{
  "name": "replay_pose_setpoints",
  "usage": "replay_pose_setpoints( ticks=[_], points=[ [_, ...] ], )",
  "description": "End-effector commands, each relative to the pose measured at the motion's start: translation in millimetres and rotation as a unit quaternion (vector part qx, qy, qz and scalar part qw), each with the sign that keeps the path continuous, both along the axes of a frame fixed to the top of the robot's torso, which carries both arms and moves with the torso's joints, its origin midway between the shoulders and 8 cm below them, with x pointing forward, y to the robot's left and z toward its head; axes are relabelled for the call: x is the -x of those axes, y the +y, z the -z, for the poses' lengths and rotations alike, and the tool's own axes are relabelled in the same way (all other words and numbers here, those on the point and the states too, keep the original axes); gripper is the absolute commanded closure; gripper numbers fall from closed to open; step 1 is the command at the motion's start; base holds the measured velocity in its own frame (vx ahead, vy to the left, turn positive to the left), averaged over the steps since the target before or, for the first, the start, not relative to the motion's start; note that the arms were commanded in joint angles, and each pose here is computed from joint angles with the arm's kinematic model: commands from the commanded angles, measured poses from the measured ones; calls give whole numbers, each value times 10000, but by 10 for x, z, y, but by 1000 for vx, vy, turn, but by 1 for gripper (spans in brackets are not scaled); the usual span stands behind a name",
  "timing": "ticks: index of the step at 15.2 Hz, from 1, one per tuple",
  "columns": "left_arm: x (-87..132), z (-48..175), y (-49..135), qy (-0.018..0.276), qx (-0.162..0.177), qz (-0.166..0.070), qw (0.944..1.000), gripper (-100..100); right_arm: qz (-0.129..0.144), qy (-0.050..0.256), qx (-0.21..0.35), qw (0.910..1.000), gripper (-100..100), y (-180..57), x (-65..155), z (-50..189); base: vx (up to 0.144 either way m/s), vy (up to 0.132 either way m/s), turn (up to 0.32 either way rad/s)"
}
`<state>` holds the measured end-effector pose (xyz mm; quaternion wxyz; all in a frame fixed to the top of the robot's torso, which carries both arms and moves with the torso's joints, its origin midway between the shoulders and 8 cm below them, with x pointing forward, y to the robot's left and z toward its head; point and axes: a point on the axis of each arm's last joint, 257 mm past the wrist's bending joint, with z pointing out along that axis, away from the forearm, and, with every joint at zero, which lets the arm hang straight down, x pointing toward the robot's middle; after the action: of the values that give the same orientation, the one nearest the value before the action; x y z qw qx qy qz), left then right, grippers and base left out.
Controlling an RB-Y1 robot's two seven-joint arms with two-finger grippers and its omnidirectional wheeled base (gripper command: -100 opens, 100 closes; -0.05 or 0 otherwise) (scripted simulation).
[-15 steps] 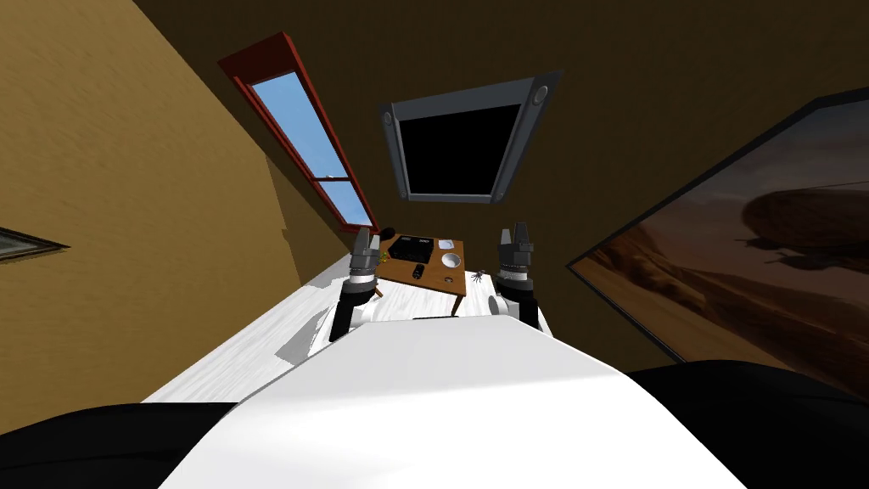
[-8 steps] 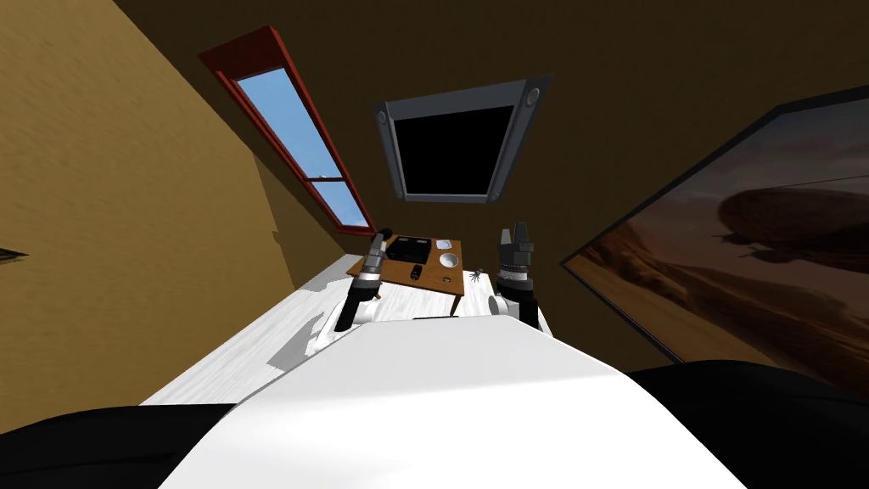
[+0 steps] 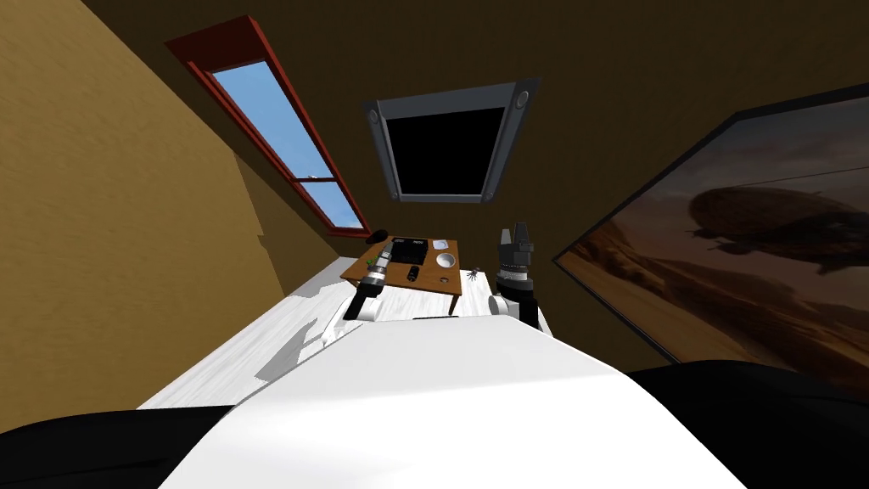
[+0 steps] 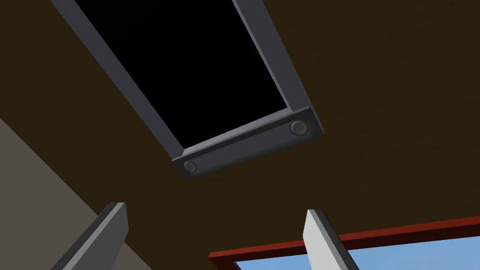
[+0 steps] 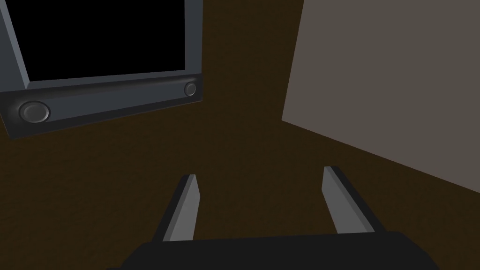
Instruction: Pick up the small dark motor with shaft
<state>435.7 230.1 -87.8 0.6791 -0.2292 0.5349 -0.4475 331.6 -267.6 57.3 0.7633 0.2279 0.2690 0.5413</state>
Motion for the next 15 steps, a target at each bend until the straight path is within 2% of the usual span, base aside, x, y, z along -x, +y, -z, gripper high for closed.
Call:
replay_pose_setpoints(
  ticks=[1,2,3,4,5,6,7,8,9,10,11,12,13,14,15],
  points=[
    [-79,183,38,285,-151,-82,9994,-100,0,0,0,10000,0,0,0,0,9,-7,-69],
    [-79,183,38,285,-151,-82,9994,-100,0,0,0,10000,0,0,0,0,6,-3,-18],
    [-147,365,63,519,-317,-141,9980,-100,0,0,0,10000,0,0,0,0,6,-7,-53],
    [-155,394,71,577,-322,-157,9977,-100,0,0,0,10000,0,0,0,0,7,-7,-64],
    [-216,576,98,819,-492,-214,9952,-100,0,0,0,10000,0,0,0,0,10,-9,-107],
    [-221,610,108,872,-497,-228,9947,-100,0,0,0,10000,0,0,0,0,10,-9,-96],
    [-271,780,133,1084,-665,-273,9915,-100,0,0,0,10000,0,0,0,0,10,-9,-93],
    [-277,830,147,1171,-674,-294,9904,-100,0,0,0,10000,0,0,0,0,11,-7,-74],
    [-319,997,174,1375,-842,-332,9864,-100,0,0,0,10000,0,0,0,0,12,-8,-78],
    [-322,1051,190,1471,-853,-354,9848,-100,0,0,0,10000,0,0,0,0,11,-9,-74],
    [-355,1229,221,1683,-1022,-388,9796,-100,0,0,0,10000,0,0,0,0,11,-11,-111],
    [-355,1274,234,1770,-1033,-407,9779,-100,0,0,0,10000,0,0,0,0,12,-9,-76],
    [-380,1439,263,1961,-1199,-431,9723,-100,0,0,0,10000,0,0,0,0,11,-9,-99],
    [-376,1495,280,2068,-1212,-452,9698,-100,0,0,0,10000,0,0,0,0,10,-7,-75],
    [-395,1639,302,2254,-1376,-468,9634,-100,0,0,0,10000,0,0,0,0,12,-8,-84]
  ],
)
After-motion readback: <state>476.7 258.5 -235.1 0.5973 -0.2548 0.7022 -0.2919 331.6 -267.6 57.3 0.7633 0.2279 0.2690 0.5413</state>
